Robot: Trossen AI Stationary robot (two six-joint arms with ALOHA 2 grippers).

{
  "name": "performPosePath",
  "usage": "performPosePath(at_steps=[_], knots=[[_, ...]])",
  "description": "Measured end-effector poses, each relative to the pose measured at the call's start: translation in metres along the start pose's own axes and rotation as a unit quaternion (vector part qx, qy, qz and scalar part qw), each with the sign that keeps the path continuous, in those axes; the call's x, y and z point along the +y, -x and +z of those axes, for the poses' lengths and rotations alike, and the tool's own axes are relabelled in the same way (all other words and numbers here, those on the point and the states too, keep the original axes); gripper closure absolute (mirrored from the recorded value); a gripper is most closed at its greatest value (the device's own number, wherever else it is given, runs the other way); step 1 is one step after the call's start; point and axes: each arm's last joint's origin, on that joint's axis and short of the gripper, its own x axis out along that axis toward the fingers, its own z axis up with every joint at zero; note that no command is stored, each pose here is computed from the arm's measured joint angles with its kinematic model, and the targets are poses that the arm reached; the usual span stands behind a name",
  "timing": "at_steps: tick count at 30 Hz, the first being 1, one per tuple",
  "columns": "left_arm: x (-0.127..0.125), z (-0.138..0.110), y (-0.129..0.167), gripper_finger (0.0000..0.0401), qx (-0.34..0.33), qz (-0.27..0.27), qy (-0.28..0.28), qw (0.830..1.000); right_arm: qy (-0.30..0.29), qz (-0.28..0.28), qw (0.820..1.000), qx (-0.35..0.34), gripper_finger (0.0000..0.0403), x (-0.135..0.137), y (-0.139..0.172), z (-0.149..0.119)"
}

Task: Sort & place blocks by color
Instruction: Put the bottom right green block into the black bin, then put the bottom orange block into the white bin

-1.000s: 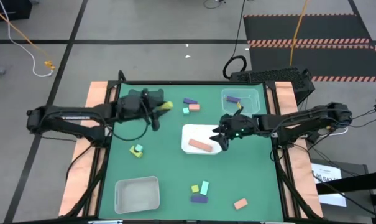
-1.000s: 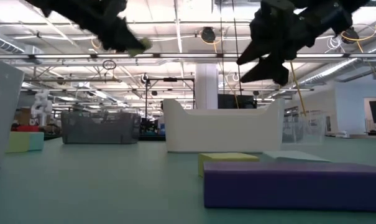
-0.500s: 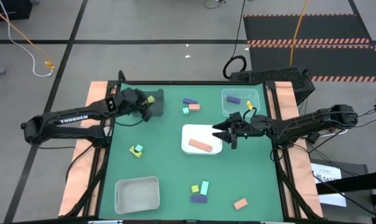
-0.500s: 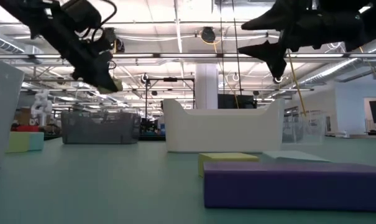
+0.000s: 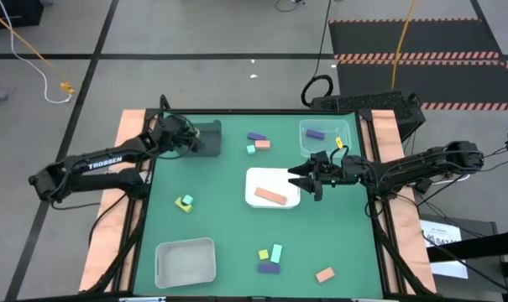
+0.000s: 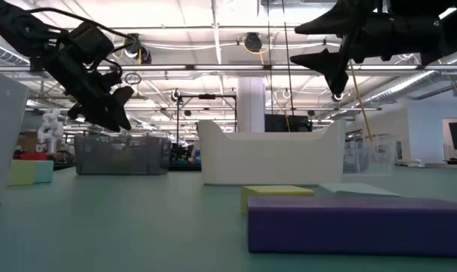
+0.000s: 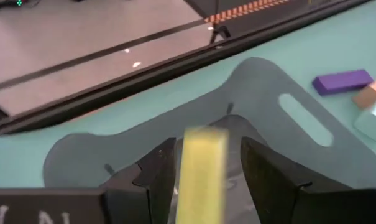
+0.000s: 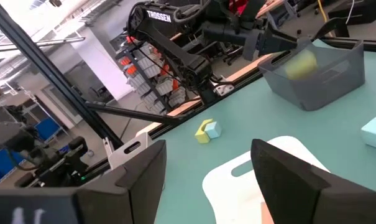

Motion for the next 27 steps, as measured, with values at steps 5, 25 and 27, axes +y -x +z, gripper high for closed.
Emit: performPosePath(at_steps=[5, 25, 27], knots=[[0.003, 0.001, -0.001, 0.0216, -0.001, 0.007, 0.021, 1.000, -0.014, -0.001, 1.000, 0.000, 0.0161, 0.000, 0.000, 0.000], [-0.027, 0.013, 0.008, 0.0213, -0.039, -0.208, 0.058, 0.976, -0.033, -0.132, 0.960, 0.246, 0.0154, 0.027, -0.008, 0.007], [-0.032, 0.012, 0.010, 0.0213, -0.041, -0.220, 0.054, 0.973, -0.060, -0.138, 0.949, 0.278, 0.0154, 0.032, -0.003, -0.003]])
